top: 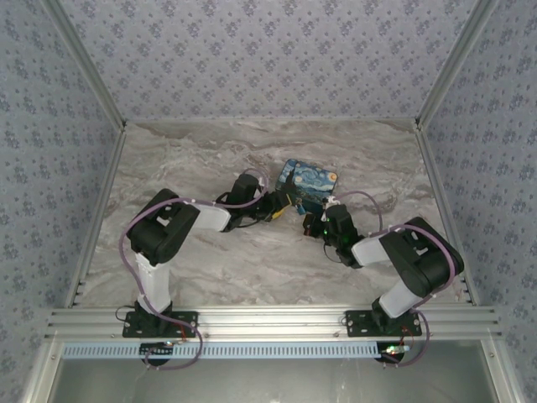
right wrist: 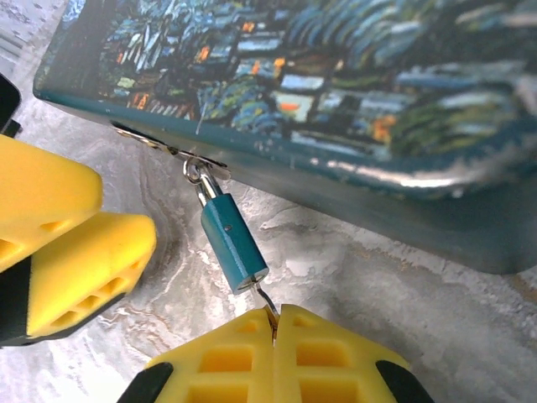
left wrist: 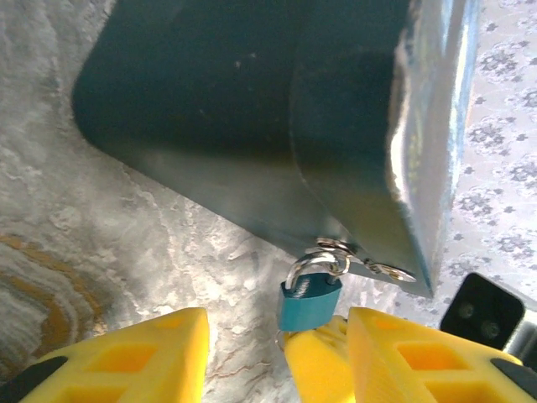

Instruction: Unlock a padlock with a key

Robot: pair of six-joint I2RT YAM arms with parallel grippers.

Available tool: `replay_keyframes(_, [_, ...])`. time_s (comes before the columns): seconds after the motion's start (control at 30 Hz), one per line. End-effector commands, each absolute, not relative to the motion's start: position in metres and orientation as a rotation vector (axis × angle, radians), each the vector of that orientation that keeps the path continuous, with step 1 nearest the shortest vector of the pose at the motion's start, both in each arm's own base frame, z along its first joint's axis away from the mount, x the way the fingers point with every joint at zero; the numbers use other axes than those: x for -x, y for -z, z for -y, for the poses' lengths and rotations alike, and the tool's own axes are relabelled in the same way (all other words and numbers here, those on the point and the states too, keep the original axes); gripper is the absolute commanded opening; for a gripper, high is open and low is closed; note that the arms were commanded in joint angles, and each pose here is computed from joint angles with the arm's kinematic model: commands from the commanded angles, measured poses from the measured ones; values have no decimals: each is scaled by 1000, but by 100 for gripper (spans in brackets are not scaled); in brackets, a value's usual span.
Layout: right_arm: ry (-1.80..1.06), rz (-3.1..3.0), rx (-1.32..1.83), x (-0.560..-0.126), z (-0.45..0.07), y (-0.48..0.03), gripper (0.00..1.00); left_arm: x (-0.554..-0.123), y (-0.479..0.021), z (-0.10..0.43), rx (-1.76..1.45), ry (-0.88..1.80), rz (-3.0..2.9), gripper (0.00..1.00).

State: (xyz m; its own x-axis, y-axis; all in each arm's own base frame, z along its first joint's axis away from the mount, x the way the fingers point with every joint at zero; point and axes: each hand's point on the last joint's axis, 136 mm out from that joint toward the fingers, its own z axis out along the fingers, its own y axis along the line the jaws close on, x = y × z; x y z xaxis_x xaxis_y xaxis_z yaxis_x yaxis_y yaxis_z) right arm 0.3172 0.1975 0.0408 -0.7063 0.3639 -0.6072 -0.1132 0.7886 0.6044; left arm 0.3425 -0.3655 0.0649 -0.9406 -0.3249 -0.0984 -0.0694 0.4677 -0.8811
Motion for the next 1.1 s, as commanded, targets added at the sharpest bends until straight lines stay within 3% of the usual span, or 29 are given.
replay_keyframes(0.0, [-918,-2210,-282,-320,-207,-55,0,-344,-84,375,317,1557,-2386,45])
replay_keyframes(0.37, [-1057,-2212,-427,-321,-214,-67,0,-338,-77,380,324,1570,-2397,43])
replay_keyframes(0.77, [-1078,-2206,-455,-322,-212,-79,0,-335,-68,387,339,1561,-2435,47])
replay_keyframes(1.07, [-1102,-2201,-461,-323,-215,-83,0,-333,-68,397,330,1604,-2439,41])
